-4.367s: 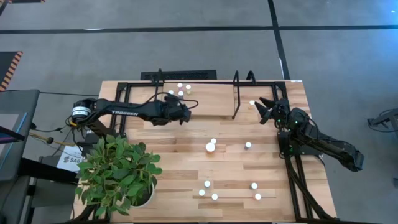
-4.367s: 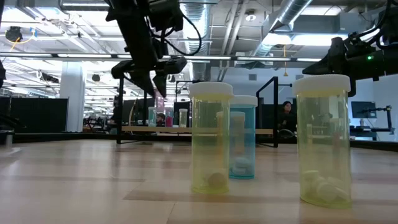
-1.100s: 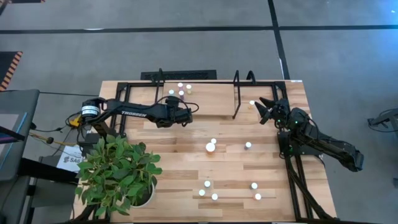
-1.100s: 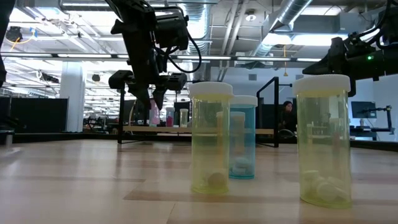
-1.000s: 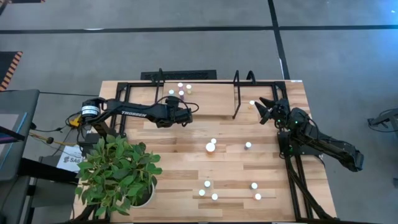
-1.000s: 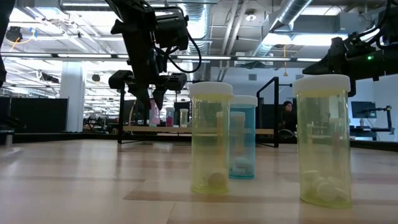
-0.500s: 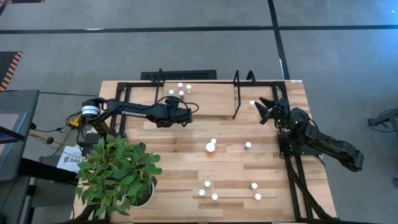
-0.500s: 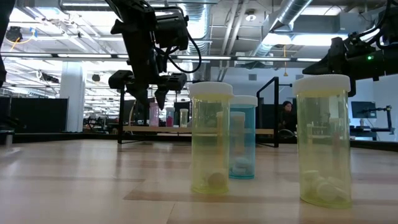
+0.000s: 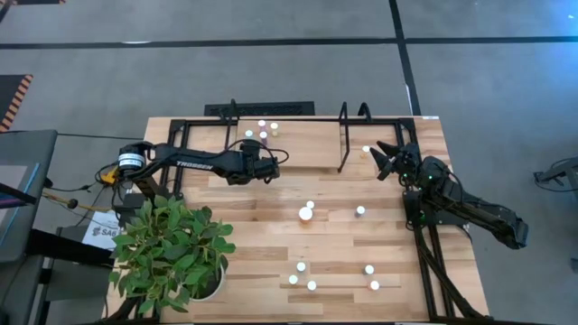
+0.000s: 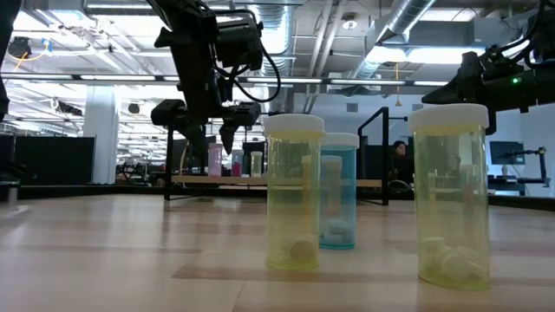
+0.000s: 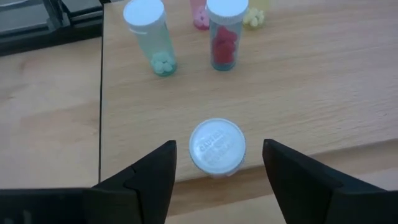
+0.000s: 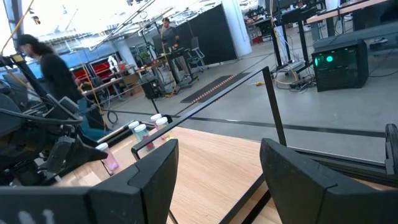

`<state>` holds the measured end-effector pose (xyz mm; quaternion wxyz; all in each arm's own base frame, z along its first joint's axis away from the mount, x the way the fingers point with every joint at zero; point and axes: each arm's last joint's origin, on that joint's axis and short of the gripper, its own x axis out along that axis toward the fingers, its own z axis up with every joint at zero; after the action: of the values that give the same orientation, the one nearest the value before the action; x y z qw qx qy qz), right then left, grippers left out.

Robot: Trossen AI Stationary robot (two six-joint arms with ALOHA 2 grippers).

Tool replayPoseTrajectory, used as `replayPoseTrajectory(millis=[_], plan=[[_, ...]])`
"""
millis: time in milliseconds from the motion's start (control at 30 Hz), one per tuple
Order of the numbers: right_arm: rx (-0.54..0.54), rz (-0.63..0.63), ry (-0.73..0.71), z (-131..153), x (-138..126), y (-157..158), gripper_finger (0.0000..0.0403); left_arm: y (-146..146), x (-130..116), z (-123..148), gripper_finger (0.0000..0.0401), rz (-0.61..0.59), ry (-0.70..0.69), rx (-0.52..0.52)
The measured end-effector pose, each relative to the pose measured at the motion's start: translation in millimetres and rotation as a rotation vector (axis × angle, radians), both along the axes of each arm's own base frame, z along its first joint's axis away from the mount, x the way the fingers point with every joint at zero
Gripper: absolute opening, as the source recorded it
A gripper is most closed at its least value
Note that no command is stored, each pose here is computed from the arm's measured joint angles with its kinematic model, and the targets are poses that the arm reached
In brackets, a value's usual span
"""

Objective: Pick and place medicine bottles onto shelf by color
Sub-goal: Put the pink pill bottle on the shelf

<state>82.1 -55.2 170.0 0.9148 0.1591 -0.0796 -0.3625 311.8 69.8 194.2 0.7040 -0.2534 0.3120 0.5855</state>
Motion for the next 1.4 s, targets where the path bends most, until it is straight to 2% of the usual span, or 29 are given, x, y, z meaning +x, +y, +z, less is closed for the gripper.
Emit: replayPoseTrajectory(millis=[200,367,800,967,1400], plan=[[0.0,0.0,0.0,0,0,0,0.0249,-1,0,0,0.0236,-0.015,0.002,-0.051],[0.0,0.0,0.0,0,0,0,0.0249,-2,3,11,0.0236,-0.022,0.013,-0.08],[0.0,0.0,0.0,0,0,0,0.0249,-3,8,53,0.0236,-0.065,0.061,-0.158],[0.0,0.0,0.0,0,0,0,0.0249,-4,9,63,0.0236,-0.131,0.103,-0.19],[0.0,0.0,0.0,0,0,0,0.0249,11,10,67,0.0236,-0.434,0.252,-0.224]])
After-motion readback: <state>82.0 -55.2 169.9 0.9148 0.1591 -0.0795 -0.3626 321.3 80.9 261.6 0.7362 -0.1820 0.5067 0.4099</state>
